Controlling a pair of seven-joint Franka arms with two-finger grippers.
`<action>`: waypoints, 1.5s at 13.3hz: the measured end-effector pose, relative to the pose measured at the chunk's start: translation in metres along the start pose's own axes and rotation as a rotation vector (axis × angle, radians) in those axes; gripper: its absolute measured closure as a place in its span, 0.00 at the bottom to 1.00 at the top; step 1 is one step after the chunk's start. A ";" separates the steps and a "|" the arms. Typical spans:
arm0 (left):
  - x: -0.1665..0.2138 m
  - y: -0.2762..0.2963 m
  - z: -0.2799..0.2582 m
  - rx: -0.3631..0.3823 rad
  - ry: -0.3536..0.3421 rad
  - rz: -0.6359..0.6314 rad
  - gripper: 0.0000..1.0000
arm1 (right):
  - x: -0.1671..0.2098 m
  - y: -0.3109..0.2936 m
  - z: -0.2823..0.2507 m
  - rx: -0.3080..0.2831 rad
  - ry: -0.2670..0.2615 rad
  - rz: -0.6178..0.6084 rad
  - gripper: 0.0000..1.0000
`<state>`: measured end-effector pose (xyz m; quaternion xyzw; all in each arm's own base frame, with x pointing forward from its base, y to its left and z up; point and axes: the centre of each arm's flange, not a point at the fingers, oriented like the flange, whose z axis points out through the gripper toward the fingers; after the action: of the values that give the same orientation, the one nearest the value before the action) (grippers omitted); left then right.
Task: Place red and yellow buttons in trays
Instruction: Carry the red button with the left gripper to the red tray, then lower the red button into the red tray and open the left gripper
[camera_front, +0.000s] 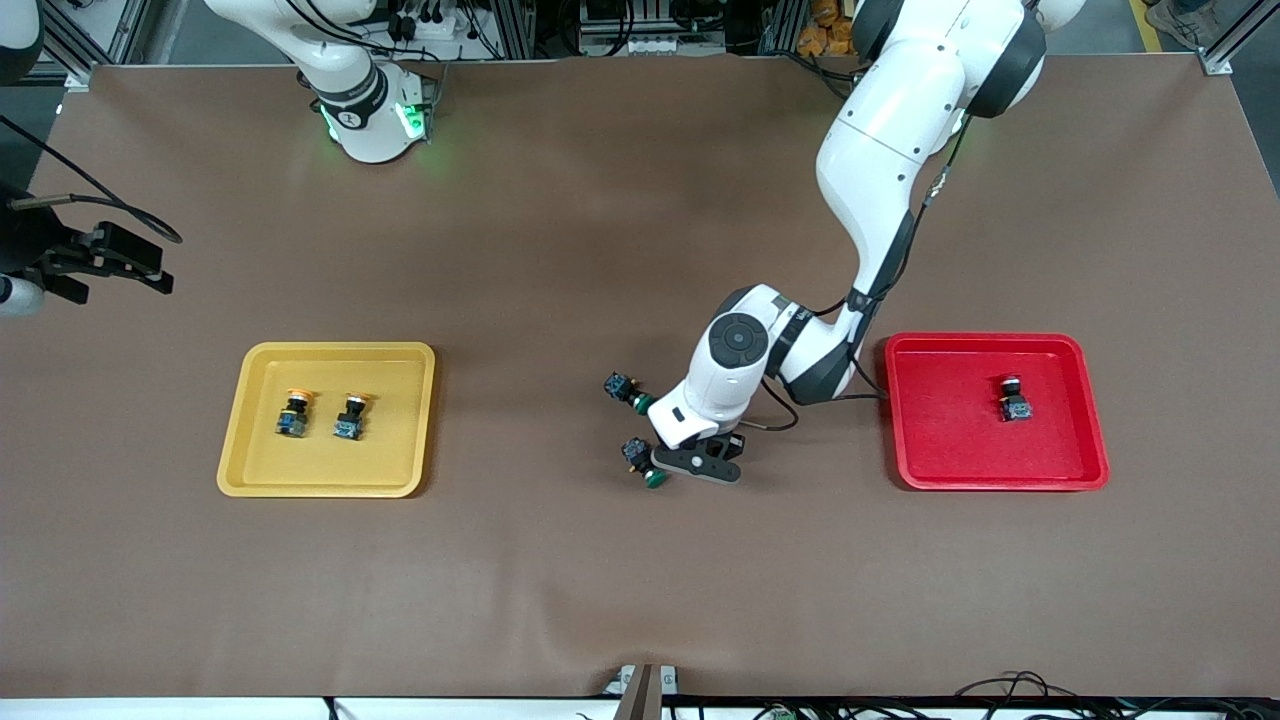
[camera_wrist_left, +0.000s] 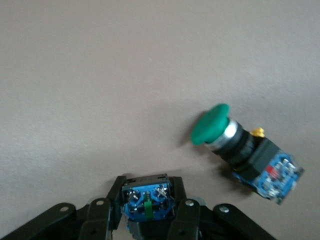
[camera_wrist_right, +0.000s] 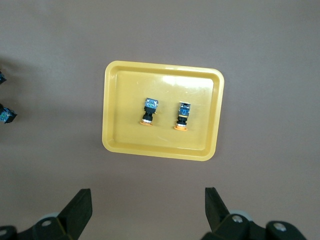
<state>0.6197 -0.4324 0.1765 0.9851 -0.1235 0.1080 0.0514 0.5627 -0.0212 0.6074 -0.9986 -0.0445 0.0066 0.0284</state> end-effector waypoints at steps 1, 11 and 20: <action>0.005 -0.009 -0.002 0.000 0.008 -0.013 0.58 | 0.000 0.001 -0.001 0.000 0.005 0.002 0.00; 0.048 -0.132 -0.158 0.128 -0.174 -0.153 0.58 | -0.002 -0.027 -0.008 0.001 -0.007 -0.017 0.00; -0.015 -0.264 -0.194 0.164 -0.287 -0.156 0.58 | -0.014 -0.048 -0.022 -0.022 -0.014 -0.055 0.00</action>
<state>0.6339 -0.1500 0.3422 0.9979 -0.0434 -0.0281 -0.0389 0.5452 0.0242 0.6327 -0.9972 -0.0720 0.0121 0.0175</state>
